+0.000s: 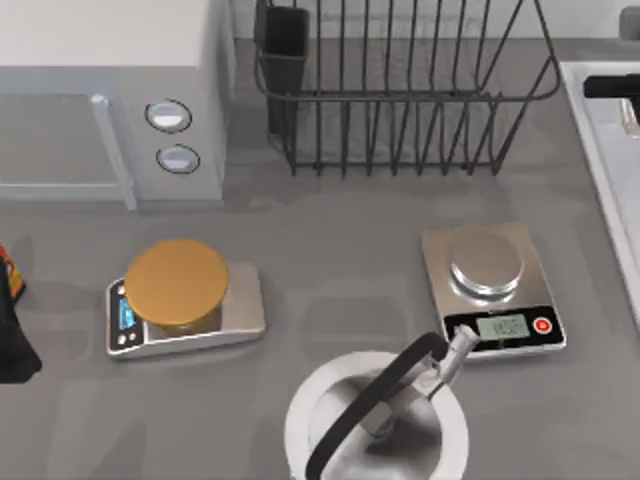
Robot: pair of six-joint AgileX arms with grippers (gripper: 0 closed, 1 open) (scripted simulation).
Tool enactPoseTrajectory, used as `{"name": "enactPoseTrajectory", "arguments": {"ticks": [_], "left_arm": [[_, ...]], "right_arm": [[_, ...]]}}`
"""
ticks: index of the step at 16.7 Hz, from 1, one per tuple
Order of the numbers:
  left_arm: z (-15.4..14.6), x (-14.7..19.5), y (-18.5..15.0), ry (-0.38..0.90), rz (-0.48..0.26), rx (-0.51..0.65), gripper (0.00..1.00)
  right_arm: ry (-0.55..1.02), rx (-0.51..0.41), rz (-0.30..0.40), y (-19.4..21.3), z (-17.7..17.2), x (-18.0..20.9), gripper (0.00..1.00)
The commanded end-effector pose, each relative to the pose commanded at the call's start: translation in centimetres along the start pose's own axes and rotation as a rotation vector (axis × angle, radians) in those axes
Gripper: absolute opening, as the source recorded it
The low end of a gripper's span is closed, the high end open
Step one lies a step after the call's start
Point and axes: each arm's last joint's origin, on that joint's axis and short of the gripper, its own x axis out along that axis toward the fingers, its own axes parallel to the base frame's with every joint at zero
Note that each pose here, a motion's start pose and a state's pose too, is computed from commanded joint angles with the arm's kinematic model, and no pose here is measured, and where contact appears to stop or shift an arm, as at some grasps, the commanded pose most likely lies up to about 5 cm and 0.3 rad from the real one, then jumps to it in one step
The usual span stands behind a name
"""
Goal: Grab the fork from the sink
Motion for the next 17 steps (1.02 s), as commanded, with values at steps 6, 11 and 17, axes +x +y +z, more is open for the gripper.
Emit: {"name": "enactPoseTrajectory", "arguments": {"ticks": [6, 11, 17], "left_arm": [[0.0, 0.0, 0.0, 0.0, 0.0, 0.0, 1.0], [0.0, 0.0, 0.0, 0.0, 0.0, 0.0, 1.0], [0.0, 0.0, 0.0, 0.0, 0.0, 0.0, 1.0]], "right_arm": [[0.021, -0.001, -0.004, 6.0, -6.6, -2.6, 0.0], [0.02, 0.003, -0.002, 6.0, -6.5, -2.5, 0.0], [0.016, 0.001, -0.002, 6.1, -6.2, 3.0, 0.0]]}}
